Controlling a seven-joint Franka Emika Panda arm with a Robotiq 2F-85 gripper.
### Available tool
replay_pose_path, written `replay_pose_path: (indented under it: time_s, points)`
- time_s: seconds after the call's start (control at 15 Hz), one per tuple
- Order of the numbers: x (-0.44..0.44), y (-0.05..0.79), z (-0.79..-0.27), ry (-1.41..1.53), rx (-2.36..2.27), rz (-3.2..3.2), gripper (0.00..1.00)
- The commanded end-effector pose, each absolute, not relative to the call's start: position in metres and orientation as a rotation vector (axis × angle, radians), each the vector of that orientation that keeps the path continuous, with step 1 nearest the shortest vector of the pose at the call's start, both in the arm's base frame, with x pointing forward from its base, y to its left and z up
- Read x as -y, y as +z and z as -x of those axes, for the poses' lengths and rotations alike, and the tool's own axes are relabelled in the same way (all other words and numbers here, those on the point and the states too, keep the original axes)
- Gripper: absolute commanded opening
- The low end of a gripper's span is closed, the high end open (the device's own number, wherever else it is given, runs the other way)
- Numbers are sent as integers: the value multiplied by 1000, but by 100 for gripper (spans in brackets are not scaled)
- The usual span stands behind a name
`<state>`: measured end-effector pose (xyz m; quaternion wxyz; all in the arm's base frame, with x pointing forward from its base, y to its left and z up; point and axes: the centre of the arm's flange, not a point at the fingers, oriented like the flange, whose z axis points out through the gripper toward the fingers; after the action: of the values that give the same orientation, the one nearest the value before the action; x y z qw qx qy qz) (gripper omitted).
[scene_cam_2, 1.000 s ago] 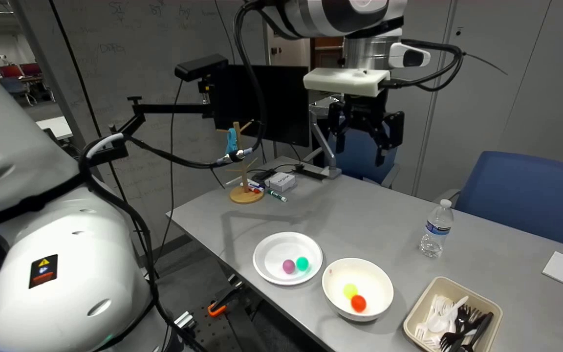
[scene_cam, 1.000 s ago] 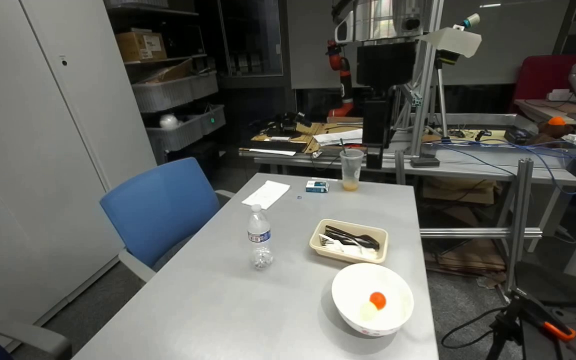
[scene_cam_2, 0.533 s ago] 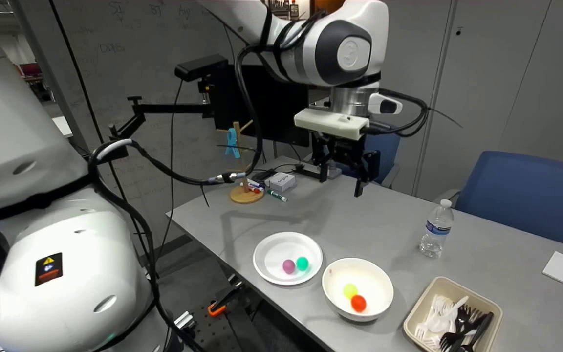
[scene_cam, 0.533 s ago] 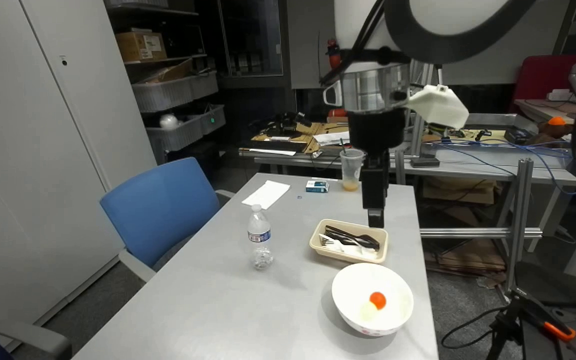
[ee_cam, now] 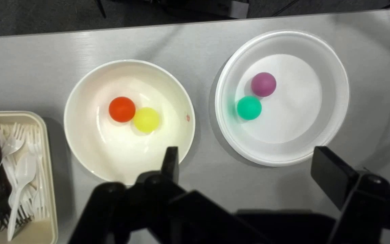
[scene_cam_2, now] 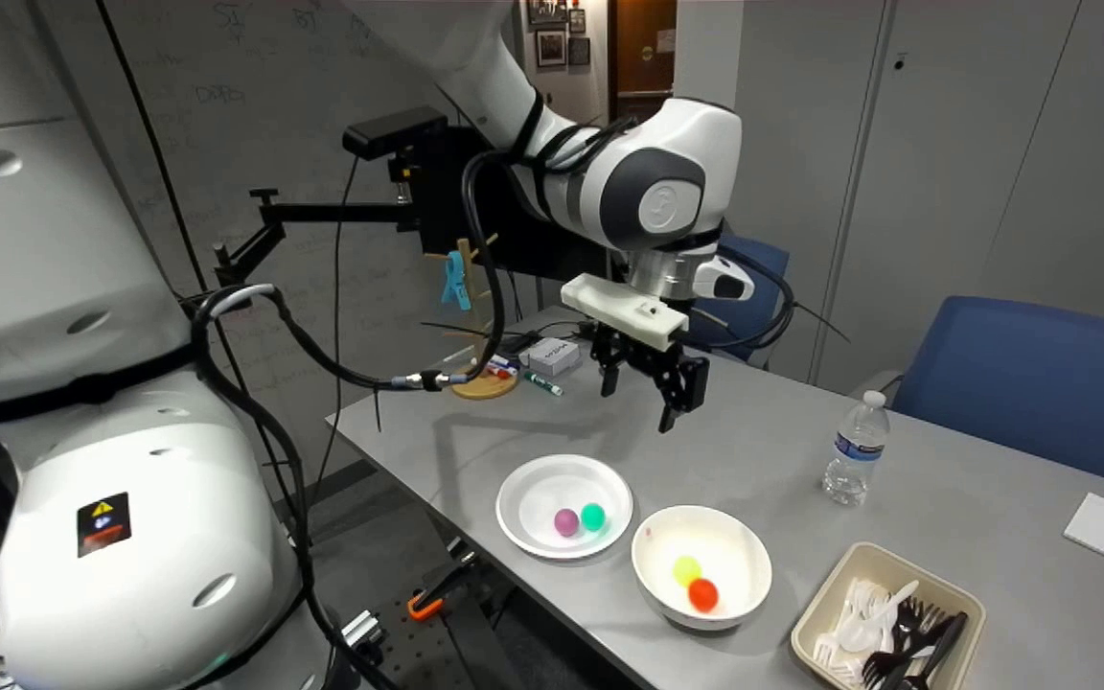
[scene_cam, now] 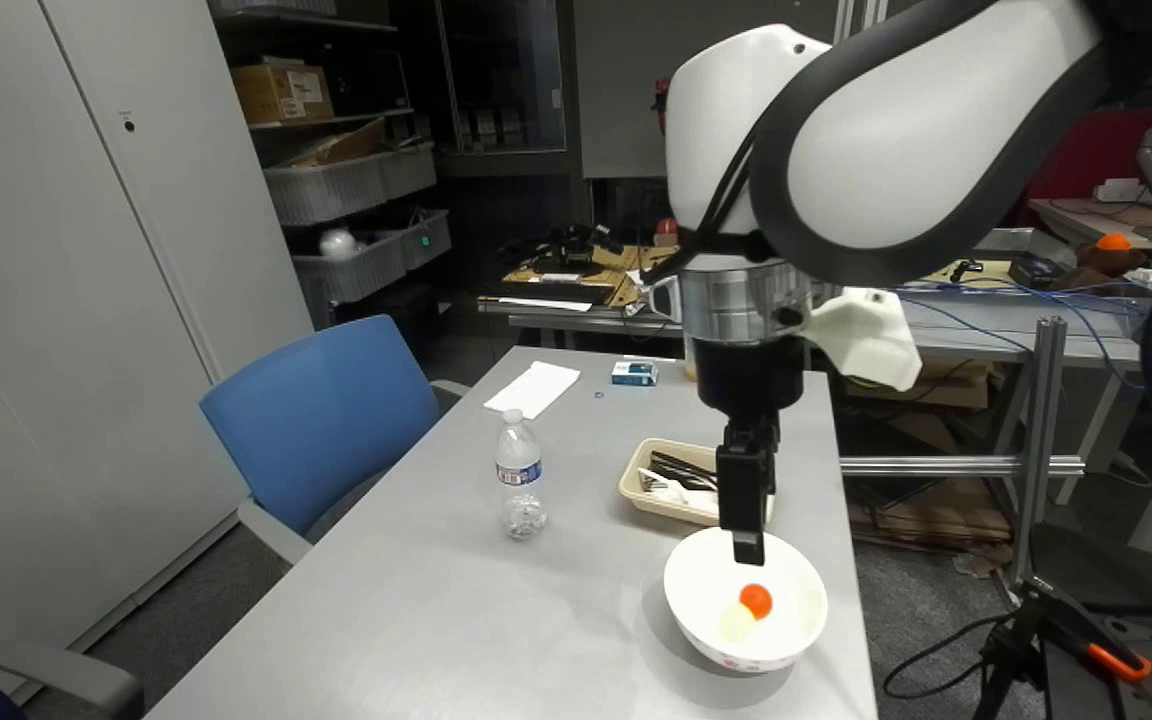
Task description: Move the balls from the plate to the bowl
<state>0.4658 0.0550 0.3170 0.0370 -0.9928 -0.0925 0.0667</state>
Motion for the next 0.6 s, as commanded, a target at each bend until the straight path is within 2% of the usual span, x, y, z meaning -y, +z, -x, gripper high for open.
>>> replay_pose_path:
  time_s: [0.0,0.53]
  points:
    - [-59,311,-465,210,278,3037,100]
    - [-59,307,-465,221,276,3035,100]
